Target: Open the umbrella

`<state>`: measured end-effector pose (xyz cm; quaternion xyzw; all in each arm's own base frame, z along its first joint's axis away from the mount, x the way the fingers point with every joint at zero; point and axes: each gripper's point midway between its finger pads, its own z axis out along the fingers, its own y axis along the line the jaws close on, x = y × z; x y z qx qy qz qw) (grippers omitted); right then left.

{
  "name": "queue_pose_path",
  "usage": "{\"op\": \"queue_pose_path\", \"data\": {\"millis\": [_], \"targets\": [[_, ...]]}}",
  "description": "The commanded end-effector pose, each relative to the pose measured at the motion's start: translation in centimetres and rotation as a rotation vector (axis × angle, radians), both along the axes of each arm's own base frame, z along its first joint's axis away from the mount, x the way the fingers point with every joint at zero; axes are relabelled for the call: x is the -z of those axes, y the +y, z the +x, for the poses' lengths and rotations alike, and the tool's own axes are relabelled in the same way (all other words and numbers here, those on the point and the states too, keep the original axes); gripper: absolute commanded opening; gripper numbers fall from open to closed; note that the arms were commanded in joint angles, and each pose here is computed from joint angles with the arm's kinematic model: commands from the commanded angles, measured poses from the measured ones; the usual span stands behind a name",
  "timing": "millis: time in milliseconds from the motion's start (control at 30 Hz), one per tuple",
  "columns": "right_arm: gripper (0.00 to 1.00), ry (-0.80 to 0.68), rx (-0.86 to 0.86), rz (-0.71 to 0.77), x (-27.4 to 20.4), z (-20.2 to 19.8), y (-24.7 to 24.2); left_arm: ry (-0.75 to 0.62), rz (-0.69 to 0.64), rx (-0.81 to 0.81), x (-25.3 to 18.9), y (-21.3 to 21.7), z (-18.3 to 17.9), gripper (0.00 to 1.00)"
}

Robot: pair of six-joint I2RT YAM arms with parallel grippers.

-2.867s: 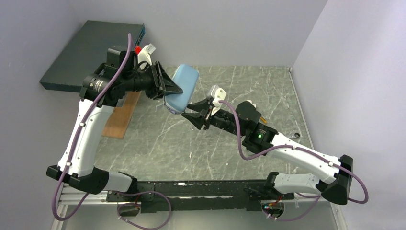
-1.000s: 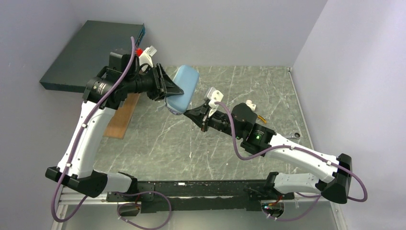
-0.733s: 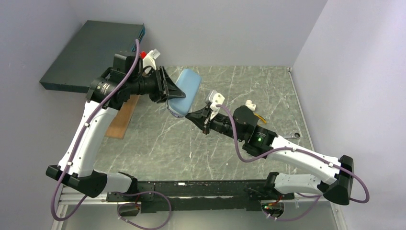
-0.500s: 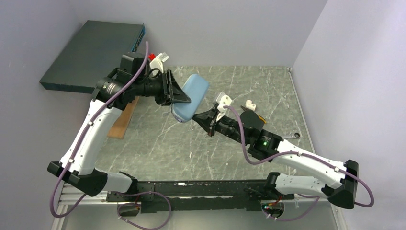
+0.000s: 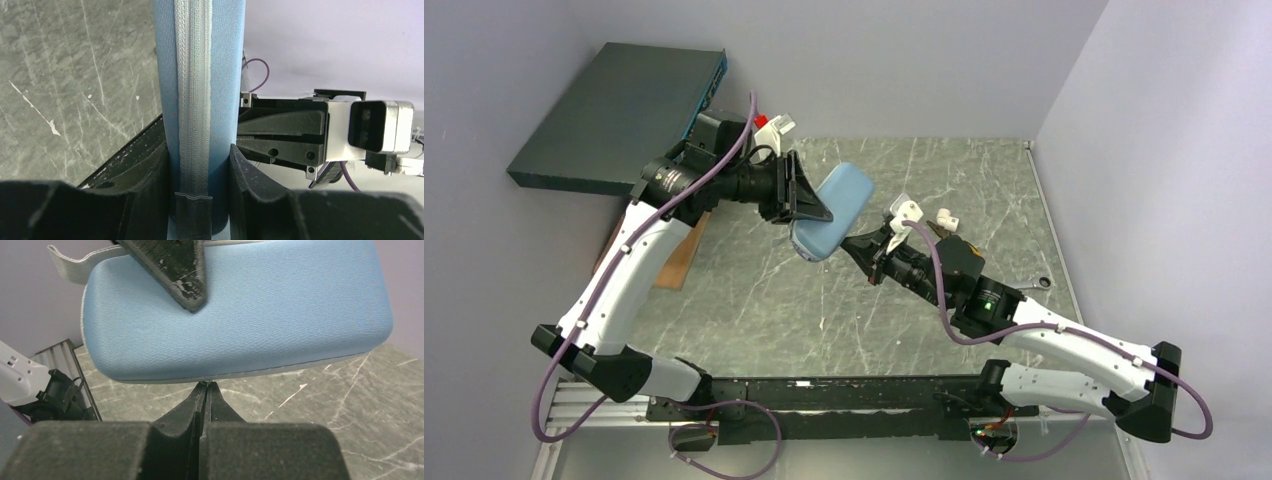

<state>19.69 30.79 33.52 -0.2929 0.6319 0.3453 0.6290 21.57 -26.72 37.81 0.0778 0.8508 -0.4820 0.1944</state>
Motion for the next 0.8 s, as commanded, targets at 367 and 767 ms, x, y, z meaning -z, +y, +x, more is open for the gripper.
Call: {"op": "queue_pose_path", "data": {"millis": [367, 767], "targets": [[0.0, -0.004, 0.118, 0.062, -1.3, 0.9, -2.6, -0.119, -0.037, 0.149, -2.0, -0.3, -2.3, 0.0], [0.0, -0.034, 0.215, 0.012, -0.6, 1.7, -4.8, -0.177, -0.043, 0.209, -2.1, 0.0, -3.4, 0.0]]}}
